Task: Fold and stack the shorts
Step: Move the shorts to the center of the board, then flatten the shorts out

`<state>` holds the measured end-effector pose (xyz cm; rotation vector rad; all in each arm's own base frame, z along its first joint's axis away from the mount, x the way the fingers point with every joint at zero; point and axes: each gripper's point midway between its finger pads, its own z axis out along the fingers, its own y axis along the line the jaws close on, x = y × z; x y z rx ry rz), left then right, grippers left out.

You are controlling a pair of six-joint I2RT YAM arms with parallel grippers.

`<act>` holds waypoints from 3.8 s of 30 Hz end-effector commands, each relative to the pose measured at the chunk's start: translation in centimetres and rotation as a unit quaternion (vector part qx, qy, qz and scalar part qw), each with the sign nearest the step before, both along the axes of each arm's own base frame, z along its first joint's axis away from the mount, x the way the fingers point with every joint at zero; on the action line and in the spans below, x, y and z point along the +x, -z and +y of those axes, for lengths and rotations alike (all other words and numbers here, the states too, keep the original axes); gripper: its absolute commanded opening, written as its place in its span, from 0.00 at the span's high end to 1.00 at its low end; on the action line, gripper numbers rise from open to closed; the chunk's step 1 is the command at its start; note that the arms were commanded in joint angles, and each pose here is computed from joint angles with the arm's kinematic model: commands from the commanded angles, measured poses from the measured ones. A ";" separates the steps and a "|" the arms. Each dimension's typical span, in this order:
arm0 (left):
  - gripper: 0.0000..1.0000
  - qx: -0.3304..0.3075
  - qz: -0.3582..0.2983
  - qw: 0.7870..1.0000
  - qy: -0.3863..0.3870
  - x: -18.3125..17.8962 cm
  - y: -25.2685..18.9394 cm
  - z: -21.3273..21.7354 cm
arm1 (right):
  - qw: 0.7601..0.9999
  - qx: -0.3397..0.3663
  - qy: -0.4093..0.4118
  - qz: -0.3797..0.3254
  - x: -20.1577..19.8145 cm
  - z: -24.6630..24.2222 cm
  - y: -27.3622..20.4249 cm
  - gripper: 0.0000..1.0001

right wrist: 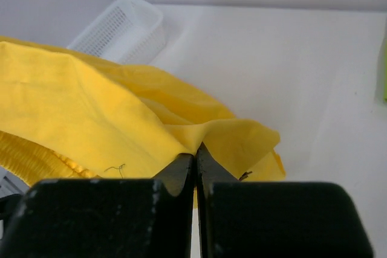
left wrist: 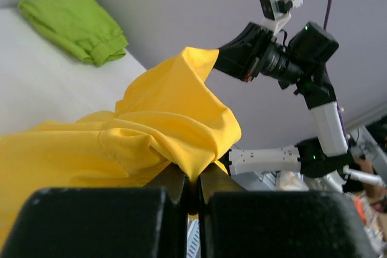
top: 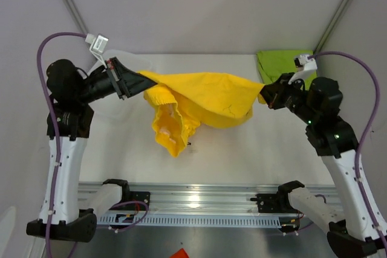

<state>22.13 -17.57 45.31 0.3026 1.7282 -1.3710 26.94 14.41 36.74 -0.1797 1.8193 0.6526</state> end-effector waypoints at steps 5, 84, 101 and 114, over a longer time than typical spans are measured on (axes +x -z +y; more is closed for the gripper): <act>1.00 -0.003 -0.250 0.964 0.086 -12.1 -8.4 -0.3 | 0.991 0.035 -0.042 -0.125 -9.7 -1.9 -9.9 1.00; 0.10 0.151 0.225 0.911 -0.312 7.2 36.2 7.1 | 0.897 0.011 0.216 0.386 4.4 -10.6 33.9 0.48; 0.17 0.150 0.226 0.914 -0.303 7.3 36.9 6.8 | 0.891 0.002 0.202 0.407 3.6 -9.2 35.1 0.57; 0.19 0.146 0.226 0.917 -0.295 7.1 37.1 6.5 | 0.869 -0.061 0.224 0.436 1.2 -9.9 35.6 0.54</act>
